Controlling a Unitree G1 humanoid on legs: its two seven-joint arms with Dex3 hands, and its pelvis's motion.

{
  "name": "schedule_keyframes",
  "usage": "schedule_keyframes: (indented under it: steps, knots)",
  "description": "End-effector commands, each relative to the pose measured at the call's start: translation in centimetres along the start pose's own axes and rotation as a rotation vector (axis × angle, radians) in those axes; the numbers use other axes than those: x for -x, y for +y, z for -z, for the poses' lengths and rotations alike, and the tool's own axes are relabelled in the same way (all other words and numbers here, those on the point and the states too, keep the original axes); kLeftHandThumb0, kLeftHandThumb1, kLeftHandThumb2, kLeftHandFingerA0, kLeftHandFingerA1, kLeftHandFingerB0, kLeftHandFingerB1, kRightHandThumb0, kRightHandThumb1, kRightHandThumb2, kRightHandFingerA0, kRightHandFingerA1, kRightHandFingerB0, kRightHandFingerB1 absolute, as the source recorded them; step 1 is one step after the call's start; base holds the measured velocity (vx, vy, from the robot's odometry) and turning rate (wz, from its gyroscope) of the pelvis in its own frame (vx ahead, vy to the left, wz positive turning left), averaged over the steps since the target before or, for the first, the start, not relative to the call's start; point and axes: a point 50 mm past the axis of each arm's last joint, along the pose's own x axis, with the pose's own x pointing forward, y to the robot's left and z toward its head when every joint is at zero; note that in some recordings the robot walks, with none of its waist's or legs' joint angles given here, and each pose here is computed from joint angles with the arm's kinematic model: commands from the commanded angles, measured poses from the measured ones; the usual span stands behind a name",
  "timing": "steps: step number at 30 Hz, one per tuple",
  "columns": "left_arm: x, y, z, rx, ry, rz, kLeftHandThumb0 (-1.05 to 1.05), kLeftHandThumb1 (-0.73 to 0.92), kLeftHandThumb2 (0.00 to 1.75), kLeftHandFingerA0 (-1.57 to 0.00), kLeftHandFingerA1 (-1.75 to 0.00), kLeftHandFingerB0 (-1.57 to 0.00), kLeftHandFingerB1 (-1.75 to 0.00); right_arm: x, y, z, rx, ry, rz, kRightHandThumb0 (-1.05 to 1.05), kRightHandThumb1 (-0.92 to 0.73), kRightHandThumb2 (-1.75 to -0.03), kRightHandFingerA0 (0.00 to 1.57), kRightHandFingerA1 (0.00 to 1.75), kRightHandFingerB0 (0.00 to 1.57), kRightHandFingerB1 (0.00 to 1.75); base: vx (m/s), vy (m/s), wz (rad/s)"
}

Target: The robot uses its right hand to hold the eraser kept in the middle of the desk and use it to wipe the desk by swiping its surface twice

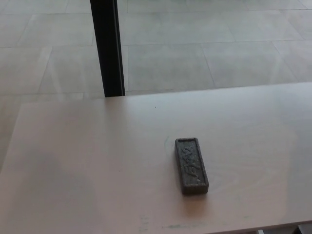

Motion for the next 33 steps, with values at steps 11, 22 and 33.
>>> schedule_keyframes:
  steps: [11, 22, 33]
  knots:
    - [0.1, 1.2, -0.3, 0.03, -0.038, -0.019, -0.38, 0.44, 0.82, -0.8, -0.82, -0.64, -0.69, 8.6, 19.4, 4.3, -0.045, 0.296, -0.645, -0.3, -0.54, -1.05, 0.99, 1.75, 0.76, 1.53, 0.0, 0.0, 0.0]
    - [0.0, 0.9, -0.2, 0.017, -0.026, -0.023, -0.4, 0.43, 0.82, -0.8, -0.82, -0.64, -0.69, 14.6, 22.8, 9.8, 0.059, 0.515, -0.746, -0.28, -0.63, -1.03, 0.97, 1.75, 0.75, 1.51, 0.0, 0.0, 0.0]
    - [0.0, 1.1, -0.6, 0.024, -0.047, -0.019, -0.42, 0.43, 0.82, -0.81, -0.83, -0.68, -0.71, 17.0, 21.4, 12.8, 0.167, 0.615, -0.743, -0.31, -0.6, -1.09, 1.01, 1.75, 0.78, 1.51, 0.0, 0.0, 0.0]
